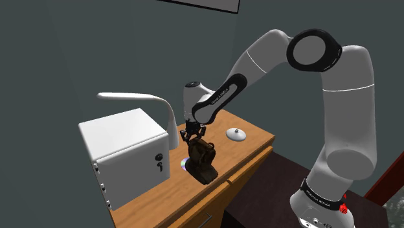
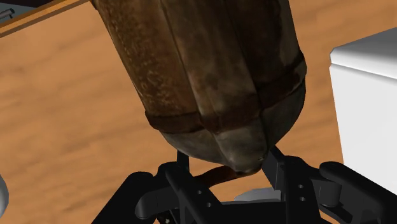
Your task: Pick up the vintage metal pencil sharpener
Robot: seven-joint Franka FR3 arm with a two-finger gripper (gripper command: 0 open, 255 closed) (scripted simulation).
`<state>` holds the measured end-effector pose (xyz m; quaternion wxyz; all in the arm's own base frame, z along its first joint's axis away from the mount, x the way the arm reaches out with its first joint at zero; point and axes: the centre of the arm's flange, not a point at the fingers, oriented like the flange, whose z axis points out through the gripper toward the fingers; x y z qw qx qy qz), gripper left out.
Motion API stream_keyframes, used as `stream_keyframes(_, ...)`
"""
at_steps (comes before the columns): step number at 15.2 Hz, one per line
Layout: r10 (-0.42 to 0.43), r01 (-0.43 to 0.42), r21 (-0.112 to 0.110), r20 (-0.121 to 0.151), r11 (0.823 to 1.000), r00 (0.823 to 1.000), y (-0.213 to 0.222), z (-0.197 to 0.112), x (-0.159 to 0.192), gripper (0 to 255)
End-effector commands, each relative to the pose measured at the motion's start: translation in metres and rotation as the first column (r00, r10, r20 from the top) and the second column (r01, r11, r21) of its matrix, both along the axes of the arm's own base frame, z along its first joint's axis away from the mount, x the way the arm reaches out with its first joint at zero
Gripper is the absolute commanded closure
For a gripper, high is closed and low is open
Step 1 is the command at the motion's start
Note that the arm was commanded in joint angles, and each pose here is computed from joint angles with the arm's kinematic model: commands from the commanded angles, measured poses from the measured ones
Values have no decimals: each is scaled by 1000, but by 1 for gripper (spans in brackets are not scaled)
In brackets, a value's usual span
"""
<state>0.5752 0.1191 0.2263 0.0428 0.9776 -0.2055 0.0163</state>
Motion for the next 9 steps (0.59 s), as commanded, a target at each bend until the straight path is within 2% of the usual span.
stream_keyframes(1, 0, 0, 0, 2, 1000, 1000, 0, 12, 0, 255)
stream_keyframes(7, 0, 0, 0, 2, 1000, 1000, 0, 43, 0, 255)
stream_keyframes(9, 0, 0, 0, 2, 1000, 1000, 0, 44, 0, 255)
